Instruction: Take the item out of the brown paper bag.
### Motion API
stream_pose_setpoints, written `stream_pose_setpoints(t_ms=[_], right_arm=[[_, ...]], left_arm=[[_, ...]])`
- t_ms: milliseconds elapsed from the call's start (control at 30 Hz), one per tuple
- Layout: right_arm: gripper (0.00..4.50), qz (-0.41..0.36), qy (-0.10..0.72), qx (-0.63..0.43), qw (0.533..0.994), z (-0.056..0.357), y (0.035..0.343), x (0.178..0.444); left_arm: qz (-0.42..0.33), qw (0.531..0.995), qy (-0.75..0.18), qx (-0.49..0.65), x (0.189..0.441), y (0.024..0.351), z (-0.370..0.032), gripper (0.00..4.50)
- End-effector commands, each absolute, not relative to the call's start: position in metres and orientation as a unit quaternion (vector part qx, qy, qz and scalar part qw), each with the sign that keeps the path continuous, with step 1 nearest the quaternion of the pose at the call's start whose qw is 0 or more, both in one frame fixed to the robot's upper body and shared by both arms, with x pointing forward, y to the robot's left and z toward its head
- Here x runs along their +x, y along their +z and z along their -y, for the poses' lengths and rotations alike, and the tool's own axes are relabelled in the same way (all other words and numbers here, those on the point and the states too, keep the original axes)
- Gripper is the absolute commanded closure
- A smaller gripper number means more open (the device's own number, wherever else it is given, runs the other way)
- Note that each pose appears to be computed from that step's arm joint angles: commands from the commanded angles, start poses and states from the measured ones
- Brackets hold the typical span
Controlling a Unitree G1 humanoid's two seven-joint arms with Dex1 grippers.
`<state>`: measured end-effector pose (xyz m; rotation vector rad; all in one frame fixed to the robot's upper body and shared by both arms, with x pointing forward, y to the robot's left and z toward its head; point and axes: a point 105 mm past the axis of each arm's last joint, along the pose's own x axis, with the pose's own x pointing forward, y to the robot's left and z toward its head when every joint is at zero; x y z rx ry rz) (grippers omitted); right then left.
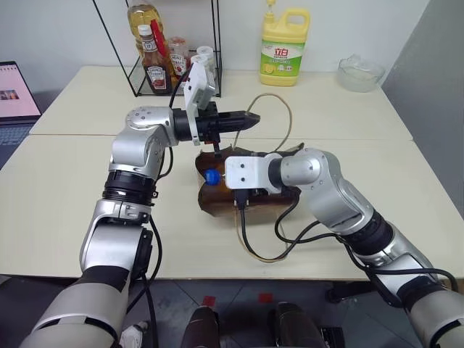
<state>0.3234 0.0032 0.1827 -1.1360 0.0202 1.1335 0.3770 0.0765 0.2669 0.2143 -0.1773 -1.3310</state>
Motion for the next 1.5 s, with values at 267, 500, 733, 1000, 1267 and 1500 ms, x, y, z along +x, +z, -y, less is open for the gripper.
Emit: stream_pose_setpoints(t_ms=[267,500,733,1000,1267,1500], right_arm=[[2.09,0.043,0.522,-0.485,0.7,0.005,0.202,0.301],[2.09,0.064,0.522,-0.433,0.732,0.014,0.216,0.292],[2.09,0.051,0.495,-0.443,0.745,0.027,0.213,0.3],[2.09,0.095,0.5,-0.394,0.765,0.028,0.241,0.291],[2.09,0.141,0.492,-0.336,0.791,0.039,0.281,0.277],[2.09,0.163,0.46,-0.26,0.833,0.061,0.317,0.276]], left_arm=[[0.13,0.783,-0.598,0.115,0.38,0.292,-0.076,4.5],[0.132,0.782,-0.598,0.117,0.381,0.29,-0.076,4.5],[0.134,0.779,-0.602,0.115,0.38,0.289,-0.072,4.5],[0.136,0.778,-0.602,0.117,0.38,0.288,-0.072,4.5],[0.136,0.777,-0.603,0.118,0.38,0.287,-0.072,4.5],[0.134,0.774,-0.607,0.119,0.38,0.285,-0.069,4.5]])
